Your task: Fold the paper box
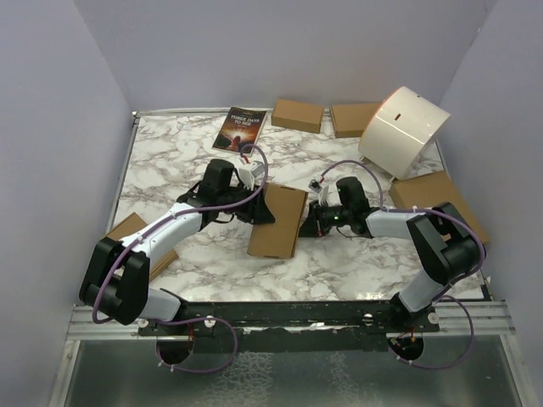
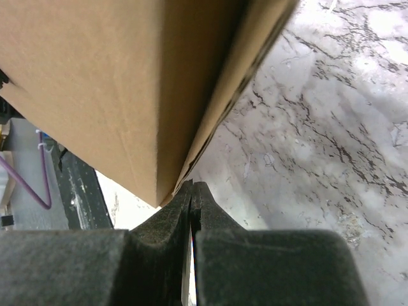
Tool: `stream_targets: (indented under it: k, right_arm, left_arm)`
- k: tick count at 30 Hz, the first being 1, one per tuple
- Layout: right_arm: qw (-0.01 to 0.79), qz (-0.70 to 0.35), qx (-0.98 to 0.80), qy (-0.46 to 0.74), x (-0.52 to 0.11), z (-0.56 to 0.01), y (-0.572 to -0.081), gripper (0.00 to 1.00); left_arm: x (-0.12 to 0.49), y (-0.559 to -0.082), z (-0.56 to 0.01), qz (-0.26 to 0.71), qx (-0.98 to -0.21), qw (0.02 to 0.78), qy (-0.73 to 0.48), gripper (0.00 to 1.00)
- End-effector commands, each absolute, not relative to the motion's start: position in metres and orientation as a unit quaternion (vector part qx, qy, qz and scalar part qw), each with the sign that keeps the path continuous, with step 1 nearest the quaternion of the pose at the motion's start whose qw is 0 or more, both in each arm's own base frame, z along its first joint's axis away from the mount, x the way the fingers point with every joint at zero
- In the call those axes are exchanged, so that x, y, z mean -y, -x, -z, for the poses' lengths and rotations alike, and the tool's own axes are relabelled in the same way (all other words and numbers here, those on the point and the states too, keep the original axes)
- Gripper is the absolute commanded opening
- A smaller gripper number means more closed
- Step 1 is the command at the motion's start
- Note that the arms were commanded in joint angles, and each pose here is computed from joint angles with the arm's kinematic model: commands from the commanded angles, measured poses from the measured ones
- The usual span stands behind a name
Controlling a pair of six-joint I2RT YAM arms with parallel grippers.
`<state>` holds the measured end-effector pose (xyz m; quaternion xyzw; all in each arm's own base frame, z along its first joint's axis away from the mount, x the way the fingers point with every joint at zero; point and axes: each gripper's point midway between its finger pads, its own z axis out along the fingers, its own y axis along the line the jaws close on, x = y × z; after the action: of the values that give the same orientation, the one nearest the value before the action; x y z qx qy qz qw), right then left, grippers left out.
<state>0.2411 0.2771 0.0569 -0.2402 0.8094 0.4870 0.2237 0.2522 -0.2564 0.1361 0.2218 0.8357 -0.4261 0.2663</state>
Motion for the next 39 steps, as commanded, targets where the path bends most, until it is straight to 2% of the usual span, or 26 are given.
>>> stream_targets:
  k: [1,5,15,26,32,39]
  right_arm:
    - [0.266,-0.446,-0.814,0.259,-0.281,-0.070,-0.260,0.01]
    - [0.313,-0.376,-0.842,0.228,-0.241,-0.071,-0.303,0.03]
    - [0.408,-0.353,-0.811,0.225,-0.207,-0.127,-0.324,0.03]
    - [0.411,-0.361,-0.807,0.223,-0.204,-0.134,-0.325,0.03]
    - [0.410,-0.365,-0.805,0.225,-0.205,-0.135,-0.324,0.03]
    - [0.406,-0.368,-0.805,0.227,-0.206,-0.133,-0.325,0.03]
  left_arm:
    - [0.248,-0.279,-0.132,0.369,-0.858,0.294,-0.204,0.00]
    - [0.240,-0.277,-0.126,0.353,-0.872,0.266,-0.209,0.00]
    - [0.206,-0.276,-0.101,0.262,-0.942,0.129,-0.168,0.00]
    - [0.175,-0.289,-0.093,0.138,-0.979,0.038,-0.146,0.00]
    - [0.160,-0.277,-0.085,0.072,-0.986,-0.023,-0.147,0.00]
    - [0.167,-0.285,-0.086,-0.011,-0.988,-0.023,-0.153,0.00]
